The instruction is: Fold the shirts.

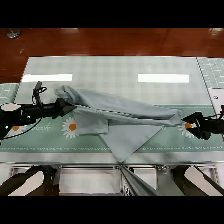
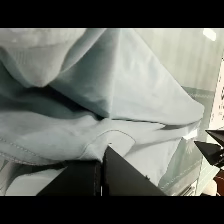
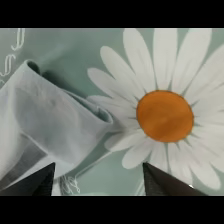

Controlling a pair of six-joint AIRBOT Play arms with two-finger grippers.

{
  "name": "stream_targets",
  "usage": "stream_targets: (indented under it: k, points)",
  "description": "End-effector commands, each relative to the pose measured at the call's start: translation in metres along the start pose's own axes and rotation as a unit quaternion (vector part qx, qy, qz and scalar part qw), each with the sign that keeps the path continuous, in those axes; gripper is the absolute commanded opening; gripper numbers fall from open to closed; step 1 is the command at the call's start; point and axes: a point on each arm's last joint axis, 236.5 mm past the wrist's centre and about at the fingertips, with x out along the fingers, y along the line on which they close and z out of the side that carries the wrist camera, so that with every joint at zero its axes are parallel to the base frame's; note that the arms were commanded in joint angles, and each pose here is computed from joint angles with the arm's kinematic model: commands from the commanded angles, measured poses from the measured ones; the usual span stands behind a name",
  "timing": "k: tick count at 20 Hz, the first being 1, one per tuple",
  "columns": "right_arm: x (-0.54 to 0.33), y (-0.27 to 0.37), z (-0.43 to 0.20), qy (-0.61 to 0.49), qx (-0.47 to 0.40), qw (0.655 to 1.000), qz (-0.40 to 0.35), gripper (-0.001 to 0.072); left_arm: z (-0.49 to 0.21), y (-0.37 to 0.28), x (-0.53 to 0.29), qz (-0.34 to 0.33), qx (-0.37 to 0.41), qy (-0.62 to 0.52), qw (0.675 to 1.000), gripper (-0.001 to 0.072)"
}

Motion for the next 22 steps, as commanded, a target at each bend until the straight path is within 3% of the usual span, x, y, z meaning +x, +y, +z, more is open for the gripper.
stream_targets:
  k: [1, 6, 9, 10, 11, 12, 15, 17, 19, 22]
  points:
    - [0.010, 0.007, 0.008, -0.005, 0.009, 1.000, 0.021, 0.0628, 0.000, 0.000, 0.000, 0.000, 0.000, 0.000, 1.000, 0.0027]
    - [0.040, 0.033, 0.004, 0.007, -0.016, 0.999, 0.028, 0.0628, -0.002, -0.002, 0.002, 0.000, 0.003, 0.003, 1.000, 0.0027]
    - [0.044, 0.045, 0.008, 0.007, -0.030, 0.999, 0.030, 0.0589, -0.002, -0.002, 0.002, 0.000, 0.003, 0.003, 1.000, 0.0027]
    - [0.043, 0.046, 0.010, 0.005, -0.032, 0.999, 0.031, 0.0397, -0.002, -0.002, 0.002, 0.000, 0.003, 0.004, 1.000, 0.0027]
    - [0.043, 0.046, 0.010, 0.004, -0.039, 0.999, 0.031, 0.0075, -0.002, -0.002, 0.002, 0.000, 0.003, 0.004, 1.000, 0.0027]
    - [0.043, 0.047, 0.009, 0.007, -0.048, 0.998, 0.032, 0.0016, -0.003, -0.002, 0.002, -0.001, 0.003, 0.004, 1.000, 0.0027]
    - [0.028, 0.066, 0.003, 0.027, -0.082, 0.995, 0.054, 0.0016, 0.002, -0.006, 0.000, -0.003, 0.007, 0.000, 1.000, 0.0027]
    - [-0.012, 0.111, 0.023, -0.010, -0.132, 0.987, 0.088, 0.0015, 0.032, -0.034, -0.011, -0.027, 0.033, -0.029, 0.999, 0.0027]
    - [-0.079, 0.180, 0.050, -0.096, -0.198, 0.967, 0.125, 0.0015, 0.077, -0.091, -0.037, -0.068, 0.089, -0.074, 0.991, 0.0027]
    - [-0.212, 0.294, 0.054, -0.249, -0.283, 0.905, 0.197, 0.0015, 0.129, -0.214, -0.109, -0.114, 0.243, -0.148, 0.952, 0.0026]
